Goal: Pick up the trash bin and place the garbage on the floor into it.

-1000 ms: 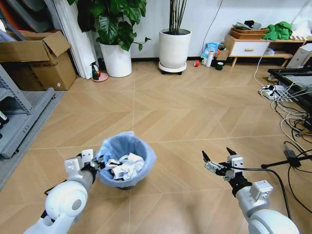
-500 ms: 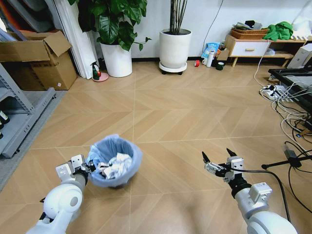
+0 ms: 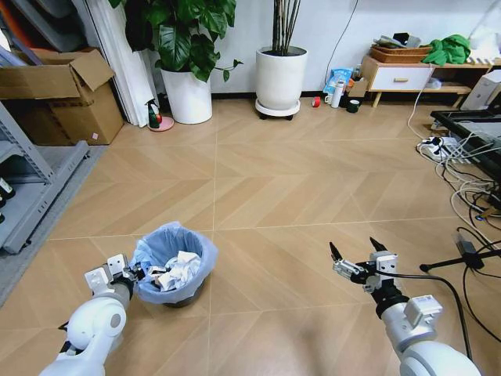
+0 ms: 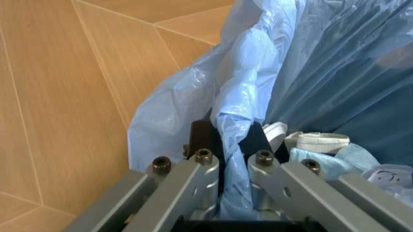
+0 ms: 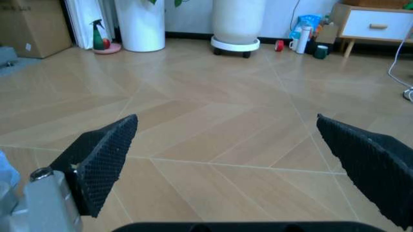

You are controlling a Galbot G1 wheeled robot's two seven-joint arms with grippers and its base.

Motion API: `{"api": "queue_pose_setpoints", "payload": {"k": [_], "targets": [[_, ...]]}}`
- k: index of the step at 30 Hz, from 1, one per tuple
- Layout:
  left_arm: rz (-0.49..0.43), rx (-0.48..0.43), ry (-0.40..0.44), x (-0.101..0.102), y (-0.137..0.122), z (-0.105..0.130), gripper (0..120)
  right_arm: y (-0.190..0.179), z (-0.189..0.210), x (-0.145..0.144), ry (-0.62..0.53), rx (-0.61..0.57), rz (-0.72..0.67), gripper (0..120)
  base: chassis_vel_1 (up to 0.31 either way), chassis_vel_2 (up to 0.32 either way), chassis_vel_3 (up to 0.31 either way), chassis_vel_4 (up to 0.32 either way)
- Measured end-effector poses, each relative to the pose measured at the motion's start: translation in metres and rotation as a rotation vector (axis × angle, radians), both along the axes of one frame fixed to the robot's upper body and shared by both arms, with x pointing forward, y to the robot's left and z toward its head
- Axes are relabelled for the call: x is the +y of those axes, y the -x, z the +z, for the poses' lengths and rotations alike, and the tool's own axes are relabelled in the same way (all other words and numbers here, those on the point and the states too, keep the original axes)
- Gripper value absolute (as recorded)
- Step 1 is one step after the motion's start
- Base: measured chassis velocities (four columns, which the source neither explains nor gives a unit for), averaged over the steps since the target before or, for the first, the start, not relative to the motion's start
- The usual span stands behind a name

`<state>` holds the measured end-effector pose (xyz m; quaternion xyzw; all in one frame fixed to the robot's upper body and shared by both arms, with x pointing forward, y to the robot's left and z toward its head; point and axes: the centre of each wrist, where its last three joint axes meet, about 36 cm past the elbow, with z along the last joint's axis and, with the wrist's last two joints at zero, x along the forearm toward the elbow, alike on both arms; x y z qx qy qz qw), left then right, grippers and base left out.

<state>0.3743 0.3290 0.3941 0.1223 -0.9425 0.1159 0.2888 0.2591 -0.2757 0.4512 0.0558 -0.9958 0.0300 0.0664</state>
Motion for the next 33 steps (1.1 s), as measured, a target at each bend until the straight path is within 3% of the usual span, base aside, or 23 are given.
{"api": "queue_pose_setpoints", "payload": {"k": [22, 26, 33], "targets": [[-0.004, 0.015, -0.011, -0.007, -0.004, -0.016, 0, -0.005, -0.002, -0.003, 0.009, 0.000, 0.001, 100, 0.000, 0.000, 0.000, 0.000], [-0.012, 0.014, -0.007, -0.010, -0.003, -0.015, 9, -0.007, -0.002, -0.002, 0.007, -0.003, 0.004, 100, 0.000, 0.000, 0.000, 0.000], [-0.024, -0.038, 0.005, -0.018, -0.003, -0.008, 39, -0.007, -0.002, -0.002, 0.009, -0.001, 0.006, 100, 0.000, 0.000, 0.000, 0.000]]}}
